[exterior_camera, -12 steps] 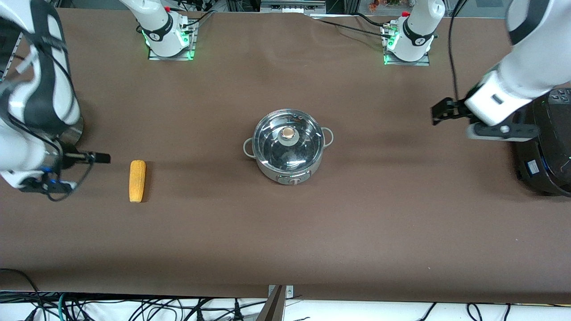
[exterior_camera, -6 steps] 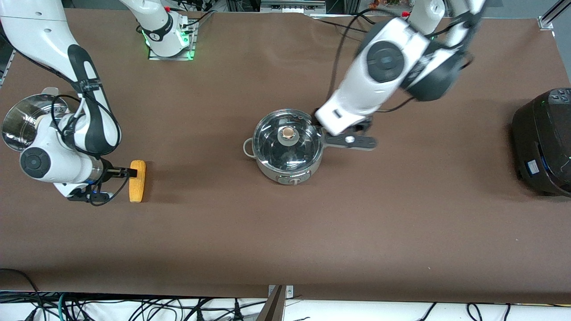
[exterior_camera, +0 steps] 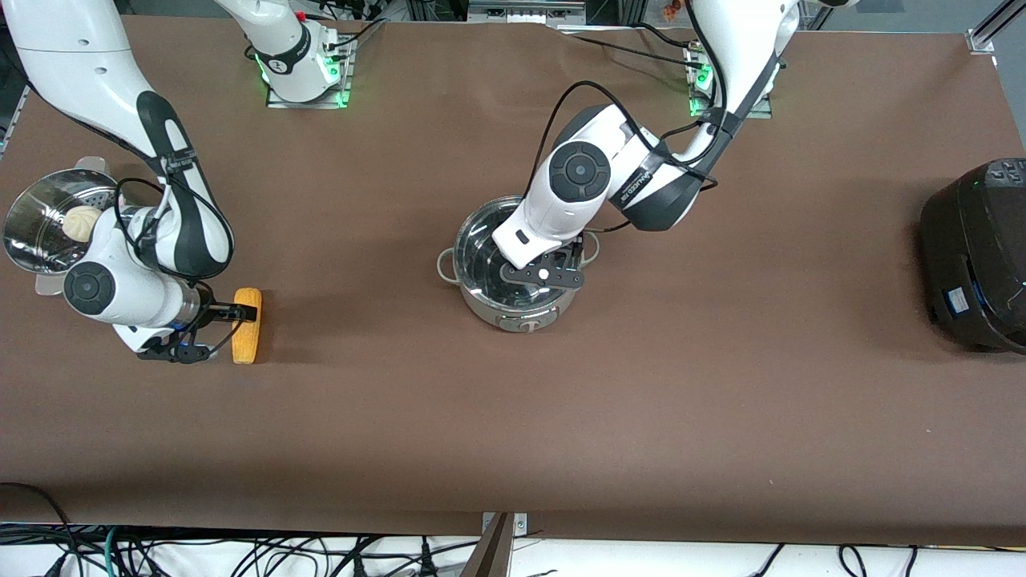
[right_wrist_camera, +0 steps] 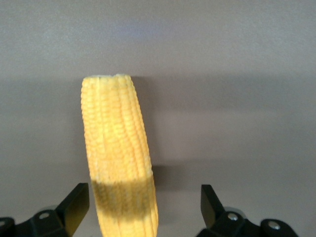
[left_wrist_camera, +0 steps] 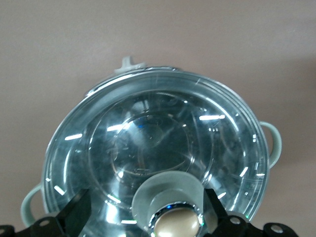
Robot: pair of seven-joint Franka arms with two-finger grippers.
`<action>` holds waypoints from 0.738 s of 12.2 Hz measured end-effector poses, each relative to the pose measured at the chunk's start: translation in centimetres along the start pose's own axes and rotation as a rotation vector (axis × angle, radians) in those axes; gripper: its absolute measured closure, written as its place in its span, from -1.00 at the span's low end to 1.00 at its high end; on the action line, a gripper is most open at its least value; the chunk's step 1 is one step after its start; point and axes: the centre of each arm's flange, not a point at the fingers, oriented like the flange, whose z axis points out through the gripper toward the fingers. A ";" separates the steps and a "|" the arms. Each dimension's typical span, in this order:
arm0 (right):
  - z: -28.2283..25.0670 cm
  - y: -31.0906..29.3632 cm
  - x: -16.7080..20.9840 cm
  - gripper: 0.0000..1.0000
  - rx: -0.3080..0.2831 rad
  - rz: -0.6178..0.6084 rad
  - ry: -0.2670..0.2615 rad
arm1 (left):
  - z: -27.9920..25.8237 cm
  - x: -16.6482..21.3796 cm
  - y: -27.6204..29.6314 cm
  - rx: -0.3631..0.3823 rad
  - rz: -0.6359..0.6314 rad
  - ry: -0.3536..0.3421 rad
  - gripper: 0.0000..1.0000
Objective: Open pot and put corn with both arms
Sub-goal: 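Grasp the corn with the right gripper while the left gripper grasps the lid knob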
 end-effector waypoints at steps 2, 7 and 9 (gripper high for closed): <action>0.9 -0.1 0.1 -0.98 0.000 -0.001 0.000 | 0.8 -0.8 1.3 0.002 -0.008 0.003 -1.00; 1.1 -0.2 0.1 -0.13 0.004 0.001 0.000 | 1.7 -2.3 3.3 0.070 -0.032 0.049 -0.97; 1.0 -0.2 0.1 0.11 0.005 0.001 0.001 | 1.7 -2.4 3.3 0.081 -0.027 0.058 -0.65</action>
